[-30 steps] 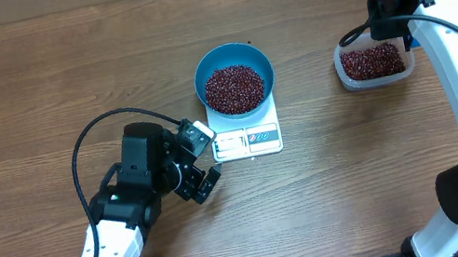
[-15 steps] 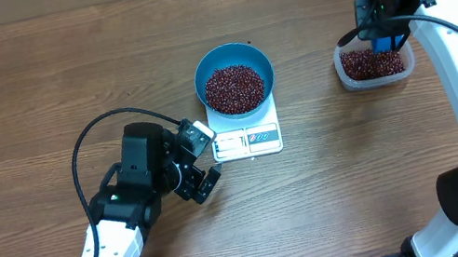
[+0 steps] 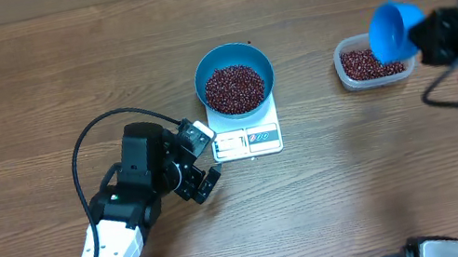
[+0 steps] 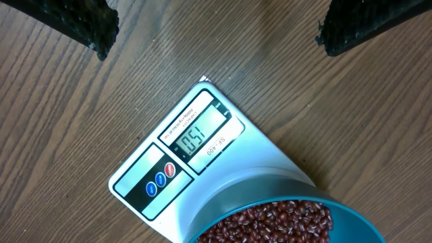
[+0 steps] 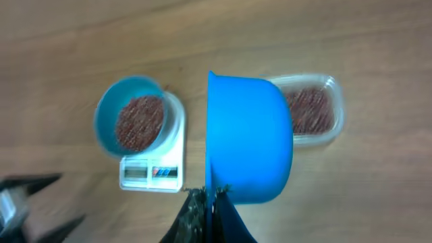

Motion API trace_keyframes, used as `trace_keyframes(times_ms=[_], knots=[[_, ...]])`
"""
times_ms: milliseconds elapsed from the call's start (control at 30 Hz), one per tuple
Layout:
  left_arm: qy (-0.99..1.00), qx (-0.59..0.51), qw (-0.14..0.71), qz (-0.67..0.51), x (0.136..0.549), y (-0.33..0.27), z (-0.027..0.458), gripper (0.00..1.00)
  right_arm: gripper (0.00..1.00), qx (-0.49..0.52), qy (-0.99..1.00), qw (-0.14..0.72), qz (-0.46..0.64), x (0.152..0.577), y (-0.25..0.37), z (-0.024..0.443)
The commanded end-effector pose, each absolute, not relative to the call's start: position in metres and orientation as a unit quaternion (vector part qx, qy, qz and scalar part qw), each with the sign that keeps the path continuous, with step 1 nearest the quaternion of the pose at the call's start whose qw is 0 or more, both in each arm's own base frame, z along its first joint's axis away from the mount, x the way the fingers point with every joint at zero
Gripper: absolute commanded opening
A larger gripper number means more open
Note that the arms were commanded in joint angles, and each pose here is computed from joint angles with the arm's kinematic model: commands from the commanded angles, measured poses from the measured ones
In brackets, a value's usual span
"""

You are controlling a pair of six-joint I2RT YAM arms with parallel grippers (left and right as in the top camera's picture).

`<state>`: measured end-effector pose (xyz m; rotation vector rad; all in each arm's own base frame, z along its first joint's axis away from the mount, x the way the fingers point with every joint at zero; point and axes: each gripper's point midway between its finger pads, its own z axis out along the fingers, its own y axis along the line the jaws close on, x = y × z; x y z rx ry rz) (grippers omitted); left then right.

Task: Scoop item into bowl and weigh 150g on scale
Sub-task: 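Lower the blue scoop onto the table in front of the tub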

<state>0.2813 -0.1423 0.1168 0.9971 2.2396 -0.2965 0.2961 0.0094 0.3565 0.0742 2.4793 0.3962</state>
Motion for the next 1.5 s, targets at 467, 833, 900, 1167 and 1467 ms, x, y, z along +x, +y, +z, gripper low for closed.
trace_keyframes(times_ms=[467, 833, 900, 1167, 1467], knots=[[0.856, 0.388, 0.325, -0.111, 0.281, -0.141, 0.112, 1.00, 0.04, 0.041, 0.949, 0.145, 0.279, 0.281, 0.026, 0.215], [0.856, 0.388, 0.325, -0.111, 0.281, -0.141, 0.112, 1.00, 0.04, 0.061, 0.952, 0.080, 0.290, 0.290, 0.023, 0.131], [0.856, 0.388, 0.325, -0.111, 0.281, -0.141, 0.112, 1.00, 0.04, 0.056, 0.951, 0.072, 0.296, 0.290, 0.024, 0.126], [0.856, 0.388, 0.325, -0.111, 0.281, -0.141, 0.112, 1.00, 0.04, 0.077, 0.959, 0.048, 0.269, 0.283, 0.014, 0.113], [0.856, 0.388, 0.325, -0.111, 0.281, -0.141, 0.112, 1.00, 0.07, 0.111, 0.958, 0.039, 0.262, 0.280, 0.004, 0.104]])
